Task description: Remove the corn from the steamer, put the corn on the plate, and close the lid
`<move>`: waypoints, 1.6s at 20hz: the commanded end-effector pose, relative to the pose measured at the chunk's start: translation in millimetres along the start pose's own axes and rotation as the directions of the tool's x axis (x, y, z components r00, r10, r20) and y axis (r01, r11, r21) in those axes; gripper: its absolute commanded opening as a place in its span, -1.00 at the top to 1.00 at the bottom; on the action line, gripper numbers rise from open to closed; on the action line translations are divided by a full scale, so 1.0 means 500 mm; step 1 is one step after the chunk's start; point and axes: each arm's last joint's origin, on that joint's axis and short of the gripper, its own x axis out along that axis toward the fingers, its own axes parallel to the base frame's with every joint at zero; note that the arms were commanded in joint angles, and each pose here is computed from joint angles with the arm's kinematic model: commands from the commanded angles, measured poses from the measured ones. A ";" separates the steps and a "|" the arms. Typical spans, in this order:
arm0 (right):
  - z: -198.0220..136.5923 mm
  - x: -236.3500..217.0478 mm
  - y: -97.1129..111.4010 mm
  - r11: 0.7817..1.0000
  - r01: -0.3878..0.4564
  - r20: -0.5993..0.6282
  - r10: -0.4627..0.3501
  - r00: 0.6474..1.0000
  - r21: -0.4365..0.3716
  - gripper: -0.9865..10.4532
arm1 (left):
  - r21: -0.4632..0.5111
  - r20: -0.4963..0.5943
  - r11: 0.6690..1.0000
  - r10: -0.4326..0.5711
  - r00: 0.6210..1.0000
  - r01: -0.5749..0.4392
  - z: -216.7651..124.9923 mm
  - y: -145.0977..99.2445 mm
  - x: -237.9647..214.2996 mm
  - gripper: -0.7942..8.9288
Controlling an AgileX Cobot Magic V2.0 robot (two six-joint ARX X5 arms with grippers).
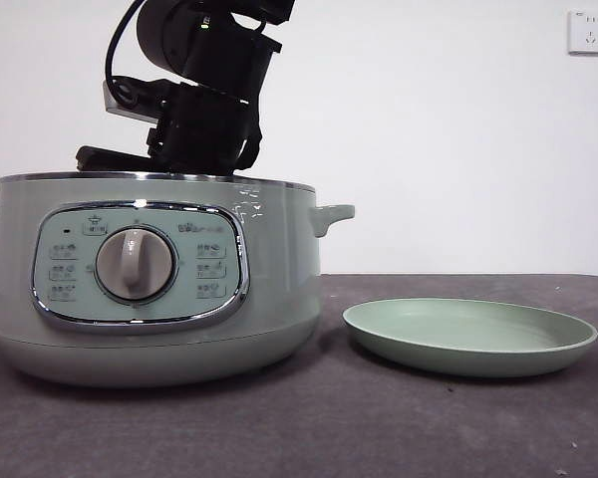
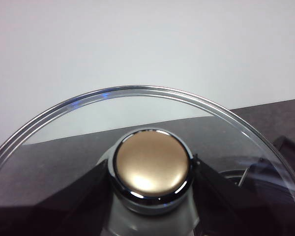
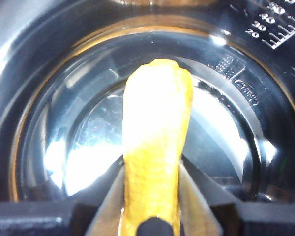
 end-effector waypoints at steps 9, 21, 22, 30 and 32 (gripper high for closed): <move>-0.107 -0.429 -0.136 0.970 0.158 -0.031 -0.155 0.987 0.186 0.85 | 0.019 -0.031 0.996 -0.089 0.996 0.090 0.011 -0.033 0.063 0.86; -0.209 -0.291 -0.223 0.905 0.221 -0.224 -0.145 0.964 0.364 0.85 | 0.016 -0.066 0.980 -0.197 0.978 0.198 0.009 -0.063 0.115 0.86; -0.218 -0.263 -0.225 0.903 0.221 -0.211 -0.150 0.966 0.369 0.85 | 0.015 -0.065 0.977 -0.210 0.976 0.211 0.009 -0.063 0.115 0.86; -0.308 -0.107 -0.235 0.885 0.235 -0.088 -0.218 0.972 0.401 0.85 | 0.015 -0.067 0.977 -0.213 0.975 0.214 0.009 -0.064 0.115 0.86; -0.318 -0.099 -0.240 0.877 0.254 -0.094 -0.236 0.967 0.407 0.84 | 0.015 -0.067 0.977 -0.213 0.975 0.214 0.009 -0.064 0.115 0.86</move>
